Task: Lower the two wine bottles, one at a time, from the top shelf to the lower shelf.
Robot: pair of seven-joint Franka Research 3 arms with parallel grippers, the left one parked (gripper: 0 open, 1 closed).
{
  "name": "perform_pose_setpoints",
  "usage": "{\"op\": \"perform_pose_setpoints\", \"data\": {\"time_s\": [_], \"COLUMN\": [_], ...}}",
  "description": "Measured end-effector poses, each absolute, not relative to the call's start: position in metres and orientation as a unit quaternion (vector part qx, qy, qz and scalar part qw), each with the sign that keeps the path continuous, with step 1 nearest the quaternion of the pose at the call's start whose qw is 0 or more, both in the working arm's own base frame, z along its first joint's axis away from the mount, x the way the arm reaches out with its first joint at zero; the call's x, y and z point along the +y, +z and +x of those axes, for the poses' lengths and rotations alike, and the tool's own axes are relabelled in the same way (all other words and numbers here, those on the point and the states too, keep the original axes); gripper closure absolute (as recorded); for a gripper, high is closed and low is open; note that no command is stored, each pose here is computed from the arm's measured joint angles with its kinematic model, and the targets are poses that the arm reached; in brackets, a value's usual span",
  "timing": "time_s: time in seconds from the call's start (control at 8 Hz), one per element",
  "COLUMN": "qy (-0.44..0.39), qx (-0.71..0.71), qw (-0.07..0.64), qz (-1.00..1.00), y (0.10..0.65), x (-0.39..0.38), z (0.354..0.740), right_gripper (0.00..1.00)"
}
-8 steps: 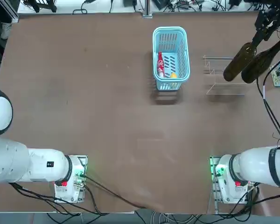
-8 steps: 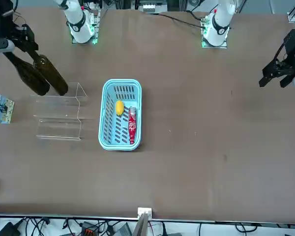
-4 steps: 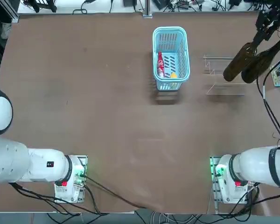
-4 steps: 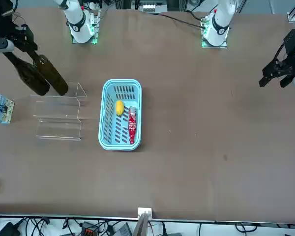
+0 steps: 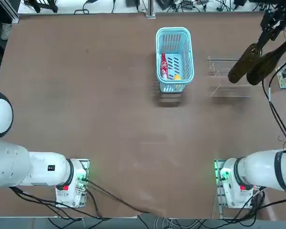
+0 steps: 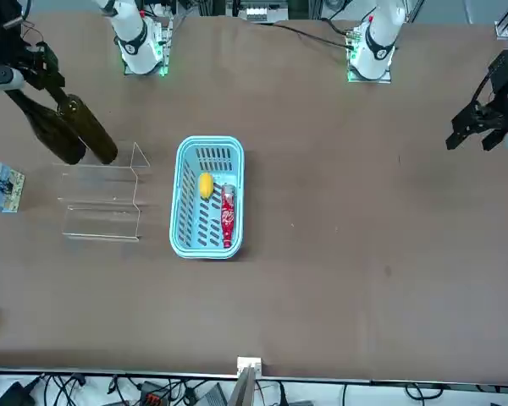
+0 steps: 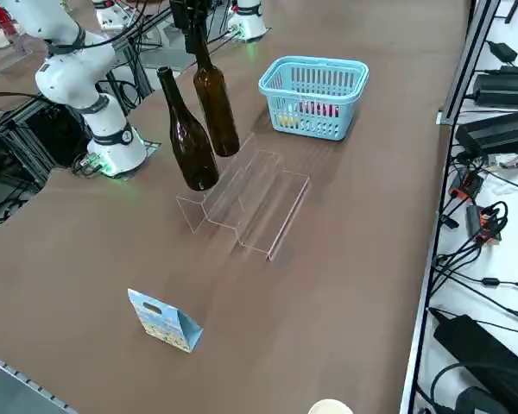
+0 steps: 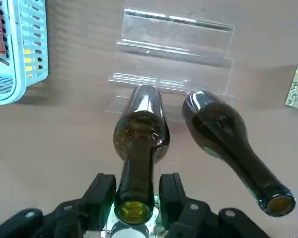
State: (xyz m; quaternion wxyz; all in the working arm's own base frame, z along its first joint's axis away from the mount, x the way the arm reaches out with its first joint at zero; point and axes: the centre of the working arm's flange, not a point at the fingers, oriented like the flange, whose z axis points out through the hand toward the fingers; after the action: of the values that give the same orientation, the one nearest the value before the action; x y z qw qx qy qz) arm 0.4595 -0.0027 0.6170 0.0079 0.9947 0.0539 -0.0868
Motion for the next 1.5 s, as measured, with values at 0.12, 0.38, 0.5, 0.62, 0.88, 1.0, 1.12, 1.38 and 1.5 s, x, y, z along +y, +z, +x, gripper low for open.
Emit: {"op": "perform_pose_setpoints", "data": {"time_s": [0.12,0.38,0.5,0.62,0.88,1.0,1.12,1.38,1.5], "qy": [-0.086,-0.086,-0.086,-0.085,-0.082,-0.075,-0.065,-0.046,-0.041], "qx": [0.054,0.054,0.054,0.054,0.054,0.055,0.056,0.084,0.108], "qw": [0.008,0.008,0.008,0.008,0.008,0.009,0.009,0.011,0.012], "qz": [0.995,0.995,0.995,0.995,0.995,0.996,0.996,0.995,0.993], "y": [0.617,0.617,0.617,0.618,0.618,0.62,0.625,0.639,0.639], "x": [-0.003,-0.003,-0.003,-0.003,-0.002,-0.002,-0.002,0.0,0.0], "z": [0.46,0.46,0.46,0.46,0.461,0.463,0.467,0.486,0.502], "right_gripper": [0.44,0.48,0.51,0.58,0.62,0.62,0.62,0.62,0.62]}}
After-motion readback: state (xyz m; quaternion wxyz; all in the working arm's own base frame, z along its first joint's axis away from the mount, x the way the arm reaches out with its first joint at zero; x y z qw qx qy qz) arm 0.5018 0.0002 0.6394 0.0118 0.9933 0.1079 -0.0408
